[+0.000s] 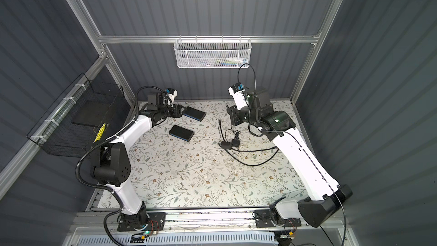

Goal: Insert the plug into the switch port
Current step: 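Push the nearer switch with left gripper while right gripper carries the plug toward it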

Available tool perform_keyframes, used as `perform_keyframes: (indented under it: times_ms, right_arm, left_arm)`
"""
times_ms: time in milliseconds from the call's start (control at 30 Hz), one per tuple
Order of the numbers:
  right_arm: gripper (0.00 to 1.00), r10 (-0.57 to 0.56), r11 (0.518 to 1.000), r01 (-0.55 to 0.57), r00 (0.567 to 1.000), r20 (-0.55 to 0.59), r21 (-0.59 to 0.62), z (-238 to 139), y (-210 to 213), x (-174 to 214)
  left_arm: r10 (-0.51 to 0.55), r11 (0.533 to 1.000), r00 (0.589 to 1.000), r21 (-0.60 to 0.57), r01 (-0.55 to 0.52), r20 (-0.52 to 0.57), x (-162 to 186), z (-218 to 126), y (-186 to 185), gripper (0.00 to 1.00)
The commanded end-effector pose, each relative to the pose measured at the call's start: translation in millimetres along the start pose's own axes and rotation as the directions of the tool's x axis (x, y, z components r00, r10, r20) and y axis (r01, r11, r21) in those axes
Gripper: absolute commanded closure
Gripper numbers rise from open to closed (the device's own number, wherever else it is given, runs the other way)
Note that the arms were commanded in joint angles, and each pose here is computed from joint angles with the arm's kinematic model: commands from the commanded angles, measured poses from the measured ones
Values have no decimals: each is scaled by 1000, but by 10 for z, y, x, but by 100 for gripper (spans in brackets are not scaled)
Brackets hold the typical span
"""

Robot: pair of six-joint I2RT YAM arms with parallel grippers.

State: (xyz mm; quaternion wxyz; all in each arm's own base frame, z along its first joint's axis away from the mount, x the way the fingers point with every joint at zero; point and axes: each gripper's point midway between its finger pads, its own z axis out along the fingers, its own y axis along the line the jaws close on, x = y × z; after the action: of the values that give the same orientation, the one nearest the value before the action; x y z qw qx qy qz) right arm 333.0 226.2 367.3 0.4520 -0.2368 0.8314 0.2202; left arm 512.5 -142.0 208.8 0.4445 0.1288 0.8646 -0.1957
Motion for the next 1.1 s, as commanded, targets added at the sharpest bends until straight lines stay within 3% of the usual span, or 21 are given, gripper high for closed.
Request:
perform_keyframes:
  times_ms: [0, 333, 667, 900, 933, 1067]
  right_arm:
    - [92, -3, 999, 0, 997, -80, -38, 274, 85, 226]
    - [93, -31, 993, 3, 968, -247, -115, 1122, 227, 734]
    - [94, -67, 981, -21, 898, -435, -194, 1932, 434, 1464]
    - [93, -135, 970, 14, 862, -489, -243, 2319, 549, 1638]
    - [93, -140, 970, 18, 855, -499, -241, 2375, 539, 1659]
    - [93, -144, 972, 18, 837, -529, -235, 2566, 517, 1731]
  left_arm:
    - [-122, 992, 989, -34, 119, -85, 464, 12, 266, 36]
    - [-160, 986, 976, -60, 153, -146, 760, 178, 446, 36]
    - [-169, 983, 964, -101, 151, -207, 991, 399, 695, 36]
    - [-168, 985, 952, -76, 154, -256, 1160, 488, 725, 36]
    - [-155, 987, 961, -73, 141, -231, 1018, 495, 740, 36]
    - [-159, 987, 955, -34, 156, -248, 1071, 523, 696, 37]
